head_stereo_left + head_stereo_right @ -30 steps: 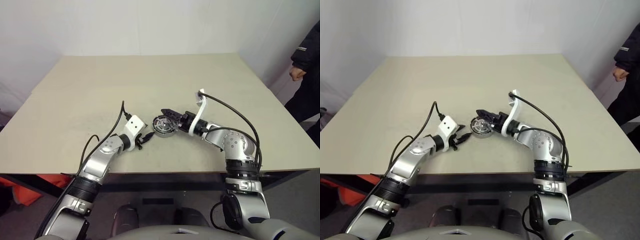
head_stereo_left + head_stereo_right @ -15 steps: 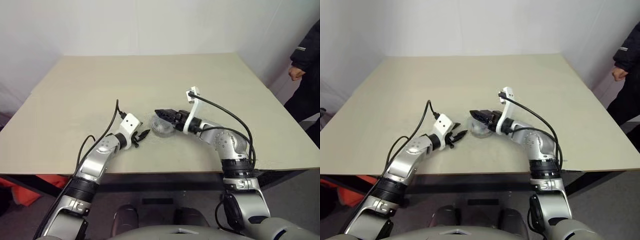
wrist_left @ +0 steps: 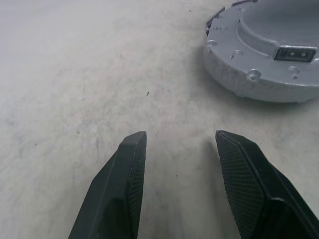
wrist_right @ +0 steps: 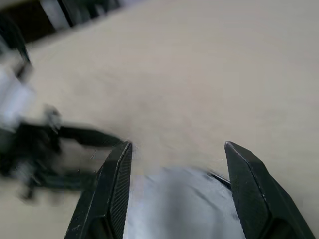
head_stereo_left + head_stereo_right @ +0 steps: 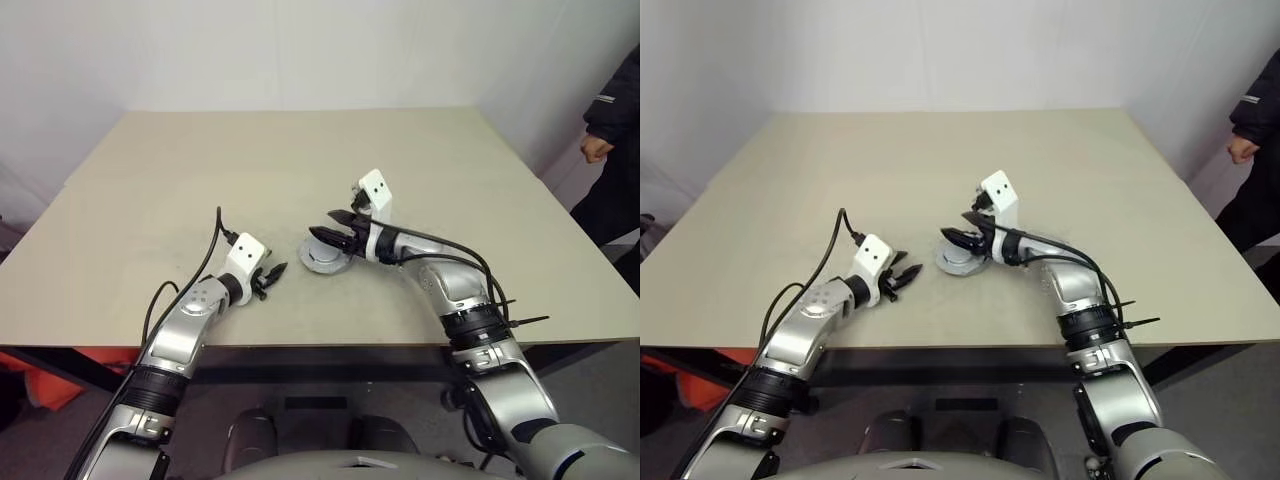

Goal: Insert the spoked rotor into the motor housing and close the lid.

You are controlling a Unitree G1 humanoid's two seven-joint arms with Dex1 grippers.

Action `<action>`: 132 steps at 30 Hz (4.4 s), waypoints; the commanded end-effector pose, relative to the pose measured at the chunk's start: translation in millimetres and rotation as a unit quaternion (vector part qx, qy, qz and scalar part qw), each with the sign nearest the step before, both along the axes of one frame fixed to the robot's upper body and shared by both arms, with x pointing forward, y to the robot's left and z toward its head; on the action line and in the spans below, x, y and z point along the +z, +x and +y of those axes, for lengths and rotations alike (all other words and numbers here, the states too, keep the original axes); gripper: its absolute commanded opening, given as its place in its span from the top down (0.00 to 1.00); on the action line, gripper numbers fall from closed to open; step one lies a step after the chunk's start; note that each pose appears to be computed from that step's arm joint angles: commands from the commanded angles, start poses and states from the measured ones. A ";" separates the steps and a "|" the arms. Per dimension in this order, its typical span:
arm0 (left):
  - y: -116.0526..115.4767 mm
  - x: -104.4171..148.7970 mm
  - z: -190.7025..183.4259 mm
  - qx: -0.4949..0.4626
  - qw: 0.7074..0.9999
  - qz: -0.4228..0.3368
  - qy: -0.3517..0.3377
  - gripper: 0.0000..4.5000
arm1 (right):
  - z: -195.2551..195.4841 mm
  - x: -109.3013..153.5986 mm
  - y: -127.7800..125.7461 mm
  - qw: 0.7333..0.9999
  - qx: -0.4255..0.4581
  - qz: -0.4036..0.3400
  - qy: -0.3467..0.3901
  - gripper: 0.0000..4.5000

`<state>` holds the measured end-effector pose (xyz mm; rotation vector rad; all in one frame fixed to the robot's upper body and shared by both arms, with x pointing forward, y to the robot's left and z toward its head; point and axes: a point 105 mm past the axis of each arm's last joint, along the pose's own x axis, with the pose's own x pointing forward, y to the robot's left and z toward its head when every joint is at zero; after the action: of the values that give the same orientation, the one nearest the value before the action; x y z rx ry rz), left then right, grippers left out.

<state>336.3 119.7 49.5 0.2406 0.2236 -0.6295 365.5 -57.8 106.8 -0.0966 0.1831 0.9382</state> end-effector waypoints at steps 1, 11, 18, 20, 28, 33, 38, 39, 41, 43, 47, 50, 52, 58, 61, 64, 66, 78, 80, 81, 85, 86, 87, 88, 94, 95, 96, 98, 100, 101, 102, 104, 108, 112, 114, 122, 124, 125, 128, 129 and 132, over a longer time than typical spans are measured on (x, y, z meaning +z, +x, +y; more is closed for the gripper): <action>3.4 16.5 -4.8 -0.004 1.000 -0.028 -0.011 0.48 | 5.9 0.6 -4.4 0.999 0.031 -0.021 -0.005 0.23; 3.3 16.0 -4.2 -0.006 1.000 -0.026 -0.009 0.48 | 10.9 -16.5 -2.3 0.999 0.012 -0.040 -0.030 0.00; 3.2 16.3 -2.7 -0.004 1.000 -0.026 -0.006 0.48 | 7.6 -27.3 0.9 0.998 0.006 -0.040 -0.044 0.00; 3.3 16.3 -2.1 -0.003 1.000 -0.026 -0.005 0.48 | 7.4 -29.7 0.7 0.998 0.006 -0.041 -0.049 0.00; 4.6 15.9 0.3 0.002 1.000 -0.026 -0.003 0.48 | 5.5 -29.2 4.4 0.997 -0.002 -0.049 -0.051 0.21; 5.6 15.4 0.9 0.004 1.000 -0.025 -0.003 0.48 | 2.7 -27.5 7.3 0.997 -0.008 -0.056 -0.056 0.30; 5.7 15.3 0.2 0.004 1.000 -0.025 -0.003 0.48 | 0.2 -18.8 12.2 0.997 -0.019 -0.063 -0.048 0.30; 5.7 15.2 0.2 0.004 1.000 -0.025 -0.003 0.48 | 0.4 -15.6 12.9 0.997 -0.019 -0.066 -0.045 0.30; 5.5 14.6 0.5 0.004 1.000 -0.024 -0.002 0.48 | 0.6 -8.3 14.1 0.997 -0.019 -0.071 -0.039 0.30; 5.3 14.0 0.8 0.004 1.000 -0.023 -0.002 0.48 | 0.4 -2.8 14.9 0.997 -0.018 -0.073 -0.033 0.30; 5.2 13.4 1.1 0.004 1.000 -0.023 0.000 0.48 | -1.9 1.8 17.8 0.996 -0.025 -0.075 -0.028 0.30; 4.9 12.8 1.3 0.004 1.000 -0.022 0.000 0.48 | -3.4 3.1 18.7 0.997 -0.028 -0.072 -0.024 0.30; 4.6 12.4 1.5 0.004 1.000 -0.021 0.000 0.48 | -3.2 3.3 18.0 0.997 -0.027 -0.066 -0.016 0.30; 4.2 11.4 2.0 0.003 1.000 -0.020 0.002 0.48 | -7.2 -1.6 18.7 0.998 -0.034 -0.055 -0.020 0.30; 4.1 11.1 2.4 0.003 1.000 -0.020 0.004 0.48 | -6.4 1.7 17.6 0.999 -0.032 -0.039 0.004 0.30; 3.9 10.4 2.2 0.002 1.000 -0.019 0.005 0.48 | -5.5 4.9 17.4 0.999 -0.032 -0.034 0.013 0.30; 3.8 10.3 1.8 0.002 1.000 -0.019 0.005 0.48 | -6.3 0.5 18.3 0.999 -0.034 -0.037 -0.003 0.30; 2.9 9.7 2.0 0.004 1.000 -0.019 0.005 0.48 | -3.1 -16.3 16.4 0.997 -0.024 -0.051 -0.053 0.30; 2.8 9.7 2.2 0.004 1.000 -0.019 0.005 0.48 | -3.6 -18.0 15.4 0.997 -0.022 -0.050 -0.055 0.30; 2.6 9.7 2.2 0.004 1.000 -0.019 0.005 0.48 | -4.4 -19.3 15.4 0.997 -0.023 -0.048 -0.057 0.30; 2.2 9.8 1.9 0.004 1.000 -0.019 0.005 0.48 | -8.9 -27.1 15.3 0.997 -0.027 -0.035 -0.066 0.30; 2.2 9.8 1.9 0.004 1.000 -0.019 0.004 0.48 | -10.0 -29.1 14.8 0.997 -0.027 -0.031 -0.067 0.30; 2.2 9.8 1.9 0.004 1.000 -0.019 0.004 0.48 | -11.0 -30.7 14.3 0.997 -0.027 -0.027 -0.068 0.30; 2.0 9.8 1.8 0.004 1.000 -0.019 0.004 0.48 | -12.4 -31.8 14.3 0.997 -0.029 -0.023 -0.067 0.30; 1.4 9.6 1.2 0.003 1.000 -0.018 0.004 0.48 | -19.5 -40.6 18.0 0.996 -0.052 -0.002 -0.076 0.30; 1.4 9.7 1.1 0.003 1.000 -0.018 0.004 0.48 | -20.2 -41.5 18.2 0.996 -0.053 0.000 -0.078 0.30; 1.5 9.8 1.0 0.003 1.000 -0.018 0.003 0.48 | -20.8 -43.1 18.1 0.995 -0.054 0.004 -0.081 0.30; 1.8 10.1 0.7 0.004 1.000 -0.017 0.001 0.48 | -21.2 -45.2 17.6 0.995 -0.053 0.009 -0.084 0.30; 5.6 15.4 -4.6 0.011 0.999 -0.009 -0.033 0.48 | -20.3 -47.3 15.9 0.995 -0.048 0.013 -0.088 0.30; 7.7 18.8 -8.0 0.014 0.998 -0.003 -0.053 0.48 | -20.0 -47.8 15.3 0.995 -0.046 0.013 -0.089 0.30; 12.7 24.5 -13.2 0.022 0.996 0.007 -0.086 0.48 | -19.7 -48.2 15.0 0.995 -0.045 0.014 -0.090 0.30; 22.1 33.3 -21.6 0.032 0.989 0.028 -0.143 0.48 | -19.0 -48.4 14.8 0.995 -0.044 0.014 -0.091 0.30; 36.1 47.0 -37.4 0.032 0.968 0.073 -0.237 0.63 | -17.6 -47.3 13.7 0.995 -0.041 0.013 -0.091 0.30; 47.5 42.9 -49.6 0.026 0.953 0.126 -0.275 0.93 | -15.9 -45.1 13.9 0.995 -0.041 0.009 -0.090 0.30; 49.2 36.4 -53.3 0.023 0.948 0.149 -0.279 0.99 | -16.0 -43.9 14.0 0.995 -0.043 0.007 -0.089 0.30; 38.3 16.0 -65.1 -0.013 0.938 0.223 -0.264 0.99 | -17.5 -41.8 13.8 0.995 -0.052 0.002 -0.086 0.30; 33.8 6.8 -65.0 -0.013 0.940 0.237 -0.245 0.99 | -18.3 -41.0 14.2 0.995 -0.055 0.001 -0.085 0.30; 32.5 4.3 -64.8 -0.013 0.941 0.240 -0.240 0.99 | -18.4 -40.8 14.3 0.995 -0.056 0.000 -0.085 0.30; 31.6 8.3 -65.7 -0.014 0.935 0.236 -0.263 0.99 | -19.8 -40.0 15.0 0.995 -0.058 -0.002 -0.086 0.30; 33.0 14.4 -66.0 -0.015 0.932 0.229 -0.281 0.99 | -20.1 -39.9 15.0 0.995 -0.058 -0.002 -0.086 0.30; 36.5 33.4 -67.8 -0.024 0.918 0.211 -0.334 0.99 | -20.1 -39.6 15.2 0.995 -0.057 -0.004 -0.086 0.30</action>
<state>372.4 62.1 62.8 -0.5092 0.4645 -0.7113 379.2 -72.0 68.9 -0.2222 0.2471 0.8319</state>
